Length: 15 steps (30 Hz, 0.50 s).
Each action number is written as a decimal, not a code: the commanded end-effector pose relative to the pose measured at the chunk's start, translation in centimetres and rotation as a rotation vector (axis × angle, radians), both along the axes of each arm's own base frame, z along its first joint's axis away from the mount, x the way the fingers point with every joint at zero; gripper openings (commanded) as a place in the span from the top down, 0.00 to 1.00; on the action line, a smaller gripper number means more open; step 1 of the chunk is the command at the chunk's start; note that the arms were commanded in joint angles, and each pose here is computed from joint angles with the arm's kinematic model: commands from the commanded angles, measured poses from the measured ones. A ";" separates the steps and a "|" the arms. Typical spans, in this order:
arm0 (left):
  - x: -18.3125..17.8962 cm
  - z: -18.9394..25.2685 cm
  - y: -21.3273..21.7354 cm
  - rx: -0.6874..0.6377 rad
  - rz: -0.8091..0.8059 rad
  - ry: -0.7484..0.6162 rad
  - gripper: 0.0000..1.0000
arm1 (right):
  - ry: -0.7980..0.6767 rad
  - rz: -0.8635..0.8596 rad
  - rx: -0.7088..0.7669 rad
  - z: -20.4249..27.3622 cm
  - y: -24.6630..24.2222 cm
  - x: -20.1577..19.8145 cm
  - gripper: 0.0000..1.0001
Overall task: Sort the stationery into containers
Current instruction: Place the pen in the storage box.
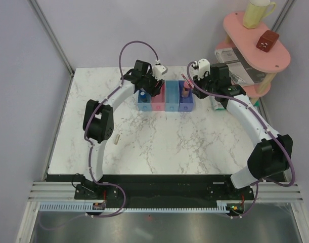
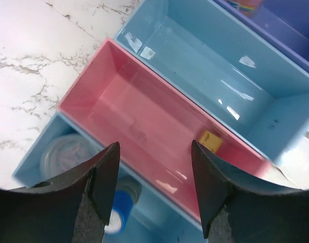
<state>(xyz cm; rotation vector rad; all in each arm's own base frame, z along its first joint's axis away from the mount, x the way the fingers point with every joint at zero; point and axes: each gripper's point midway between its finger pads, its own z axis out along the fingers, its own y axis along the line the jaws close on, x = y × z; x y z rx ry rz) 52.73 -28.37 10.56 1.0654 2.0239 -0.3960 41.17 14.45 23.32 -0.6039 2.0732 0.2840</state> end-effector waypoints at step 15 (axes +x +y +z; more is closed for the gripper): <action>-13.7 4.4 16.2 0.209 0.034 -0.071 0.30 | 0.065 0.006 0.190 -4.0 8.5 7.3 1.00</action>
